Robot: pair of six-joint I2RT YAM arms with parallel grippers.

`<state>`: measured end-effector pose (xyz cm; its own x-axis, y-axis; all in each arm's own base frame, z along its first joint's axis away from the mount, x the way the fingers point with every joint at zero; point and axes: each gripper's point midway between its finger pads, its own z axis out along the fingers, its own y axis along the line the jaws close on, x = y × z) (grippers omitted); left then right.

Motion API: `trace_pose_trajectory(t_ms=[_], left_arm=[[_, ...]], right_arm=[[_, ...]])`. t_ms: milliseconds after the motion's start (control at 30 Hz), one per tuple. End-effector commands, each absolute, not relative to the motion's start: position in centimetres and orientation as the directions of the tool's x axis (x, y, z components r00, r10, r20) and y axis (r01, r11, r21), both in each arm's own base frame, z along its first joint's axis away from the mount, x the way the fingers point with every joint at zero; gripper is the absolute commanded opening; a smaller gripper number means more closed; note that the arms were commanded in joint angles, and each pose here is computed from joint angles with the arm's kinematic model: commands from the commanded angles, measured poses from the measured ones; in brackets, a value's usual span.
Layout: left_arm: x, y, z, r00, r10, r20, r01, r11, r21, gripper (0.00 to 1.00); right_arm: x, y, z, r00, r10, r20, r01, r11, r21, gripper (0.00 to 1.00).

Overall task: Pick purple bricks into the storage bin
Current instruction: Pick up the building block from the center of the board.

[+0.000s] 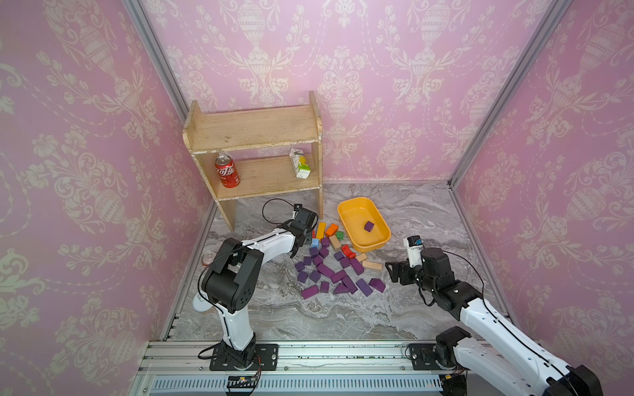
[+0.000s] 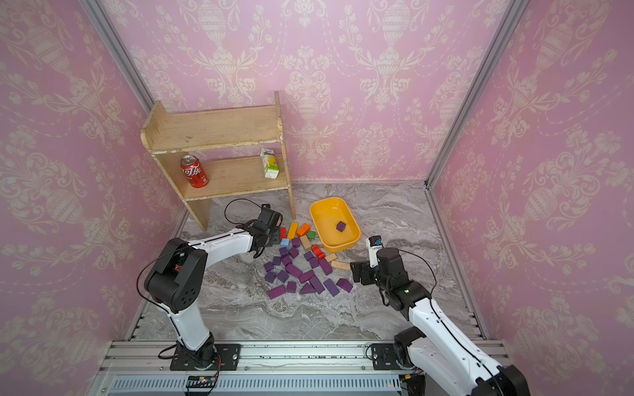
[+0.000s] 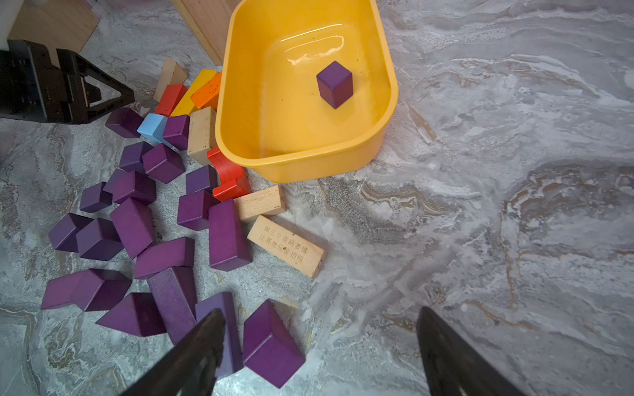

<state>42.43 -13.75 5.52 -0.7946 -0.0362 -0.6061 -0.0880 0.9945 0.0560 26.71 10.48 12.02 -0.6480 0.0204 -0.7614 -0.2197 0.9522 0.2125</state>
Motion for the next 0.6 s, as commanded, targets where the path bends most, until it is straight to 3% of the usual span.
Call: trace_pose_trajectory(t_ms=[0, 567], left_arm=[[41.8, -12.9, 4.1, -0.841, -0.061, -0.538, -0.128, 0.988, 0.088, 0.62], [42.1, -11.7, 1.4, -0.857, -0.114, -0.503, -0.169, 0.983, 0.066, 0.32]], right_arm=[[26.8, 10.1, 12.0, -0.637, 0.063, -0.768, -0.186, 0.955, 0.232, 0.89], [26.4, 9.5, 10.5, -0.661, 0.096, -0.744, -0.133, 0.961, 0.242, 0.90]])
